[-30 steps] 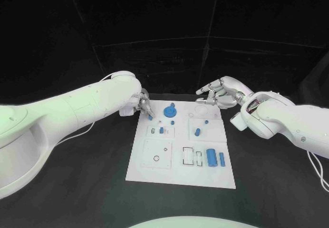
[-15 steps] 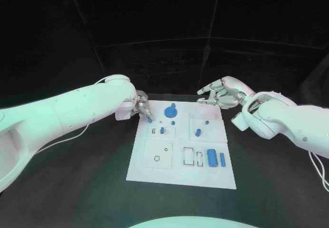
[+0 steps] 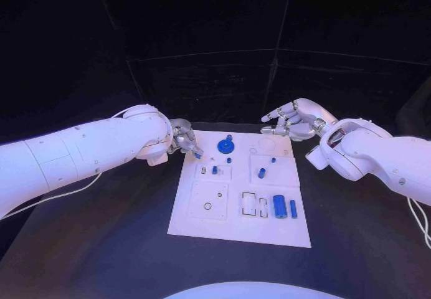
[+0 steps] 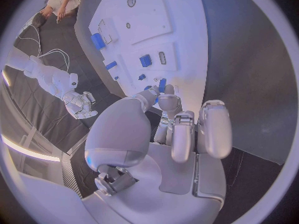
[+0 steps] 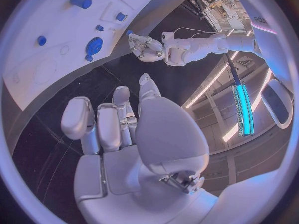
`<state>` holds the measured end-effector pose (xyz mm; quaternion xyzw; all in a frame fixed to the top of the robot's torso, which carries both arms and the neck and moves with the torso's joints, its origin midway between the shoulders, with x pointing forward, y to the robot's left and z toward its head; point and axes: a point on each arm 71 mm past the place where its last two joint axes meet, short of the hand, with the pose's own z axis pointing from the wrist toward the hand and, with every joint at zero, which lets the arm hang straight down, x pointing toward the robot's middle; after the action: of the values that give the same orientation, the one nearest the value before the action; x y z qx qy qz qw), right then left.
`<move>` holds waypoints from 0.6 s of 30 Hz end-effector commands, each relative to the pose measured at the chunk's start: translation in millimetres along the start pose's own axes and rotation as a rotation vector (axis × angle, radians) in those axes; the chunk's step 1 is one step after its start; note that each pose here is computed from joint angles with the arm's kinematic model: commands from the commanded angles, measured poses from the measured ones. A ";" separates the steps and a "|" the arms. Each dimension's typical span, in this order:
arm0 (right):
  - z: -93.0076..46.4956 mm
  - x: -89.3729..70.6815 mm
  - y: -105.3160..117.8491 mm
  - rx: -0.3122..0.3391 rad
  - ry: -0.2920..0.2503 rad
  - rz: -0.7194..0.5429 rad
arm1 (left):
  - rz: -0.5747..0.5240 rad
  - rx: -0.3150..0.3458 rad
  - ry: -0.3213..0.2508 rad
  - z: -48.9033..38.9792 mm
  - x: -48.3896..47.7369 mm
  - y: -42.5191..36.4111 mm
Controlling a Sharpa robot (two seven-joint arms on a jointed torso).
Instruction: Assemble the parts on the task board
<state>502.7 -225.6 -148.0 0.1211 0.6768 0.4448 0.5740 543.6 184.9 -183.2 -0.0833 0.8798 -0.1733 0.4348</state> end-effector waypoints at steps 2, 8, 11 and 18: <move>0.8 -1.2 0.4 -0.008 -0.002 0.005 | -0.036 0.035 -0.092 -4.3 3.8 -1.6; 1.3 -1.4 -0.2 -0.007 -0.002 0.004 | -0.042 0.031 -0.084 -5.2 18.2 1.3; 1.4 -1.5 -0.4 -0.007 -0.002 0.004 | -0.040 0.029 -0.071 -4.6 23.0 1.6; 1.5 -1.7 -0.8 -0.005 -0.002 0.004 | -0.026 0.032 -0.030 -3.5 33.6 -2.3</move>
<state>504.9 -227.6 -148.8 0.1235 0.6766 0.4426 0.5754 520.7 175.5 -206.1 -0.0949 0.8695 -0.1926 0.4449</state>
